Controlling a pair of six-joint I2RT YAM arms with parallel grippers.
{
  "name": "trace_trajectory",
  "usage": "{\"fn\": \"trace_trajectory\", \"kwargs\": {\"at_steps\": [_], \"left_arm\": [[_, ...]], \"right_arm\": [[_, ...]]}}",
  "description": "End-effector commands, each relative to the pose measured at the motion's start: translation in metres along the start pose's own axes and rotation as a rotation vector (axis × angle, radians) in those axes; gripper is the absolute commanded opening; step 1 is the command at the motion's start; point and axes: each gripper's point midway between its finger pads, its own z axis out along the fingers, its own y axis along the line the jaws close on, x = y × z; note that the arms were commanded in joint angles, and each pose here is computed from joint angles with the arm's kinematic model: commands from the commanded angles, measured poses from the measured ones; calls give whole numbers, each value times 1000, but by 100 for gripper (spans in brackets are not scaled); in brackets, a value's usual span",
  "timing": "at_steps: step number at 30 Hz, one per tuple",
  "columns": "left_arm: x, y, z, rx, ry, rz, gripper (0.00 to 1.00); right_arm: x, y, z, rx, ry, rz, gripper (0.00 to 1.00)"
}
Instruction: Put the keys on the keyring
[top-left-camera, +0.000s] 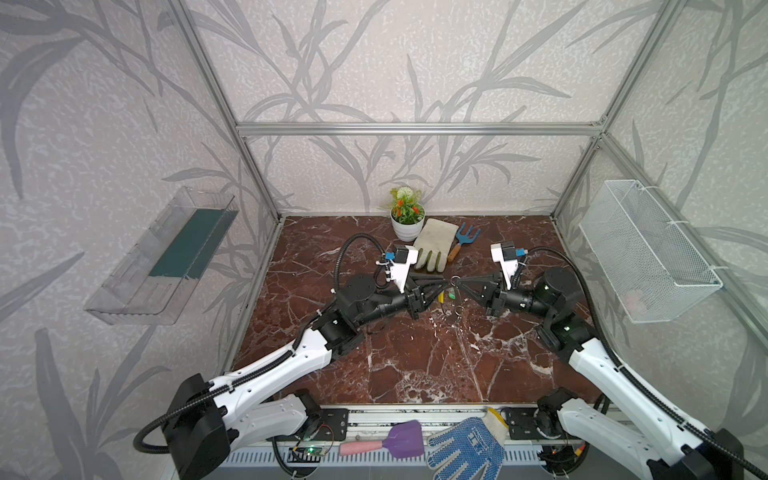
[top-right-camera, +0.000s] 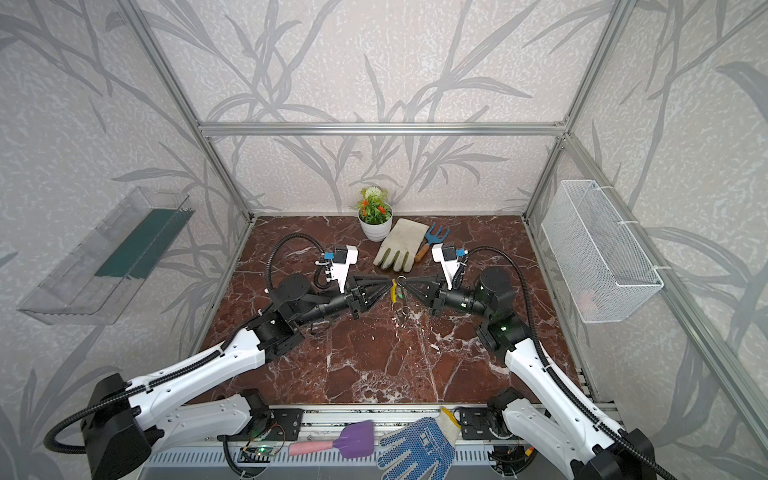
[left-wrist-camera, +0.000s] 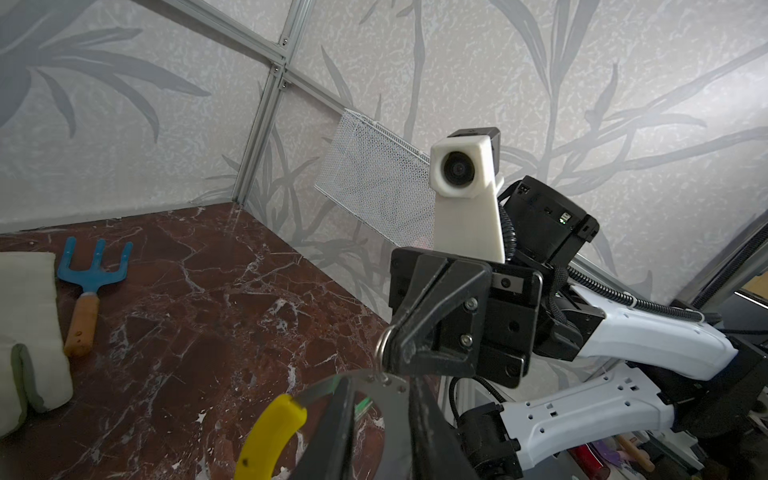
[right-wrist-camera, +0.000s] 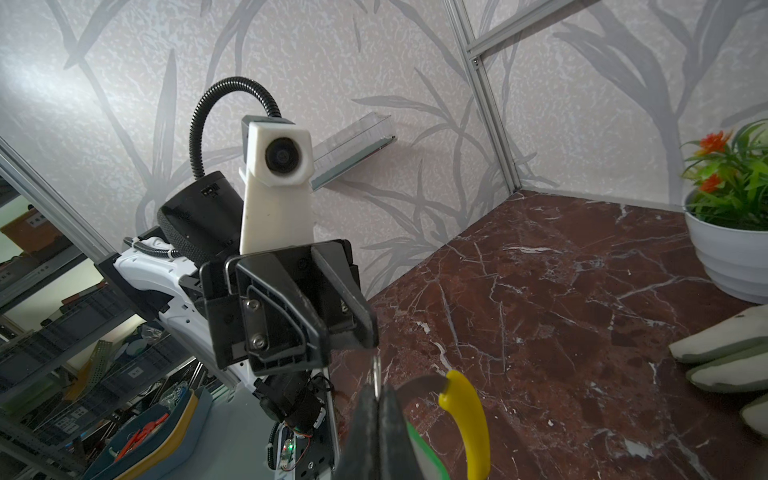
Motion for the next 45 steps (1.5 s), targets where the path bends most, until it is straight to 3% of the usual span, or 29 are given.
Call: {"fn": "trace_trajectory", "kwargs": {"at_steps": [1,9,14,23,37,45], "left_arm": [[10,-1,-10,-40,132,45,26],[23,-1,-17,-58,280,91,26],[29,-8,-11,2,320,71,26],[27,-13,2,56,321,37,24],[27,-18,3,91,321,34,11],[25,-22,0,96,320,52,11]], "right_arm": [[9,15,-2,-62,88,-53,0],[14,18,-1,-89,142,-67,0],[16,22,0,-99,150,-73,0],[22,22,3,-91,166,-87,0],[25,25,3,-106,169,-96,0],[28,28,4,-110,178,-101,0]]}}
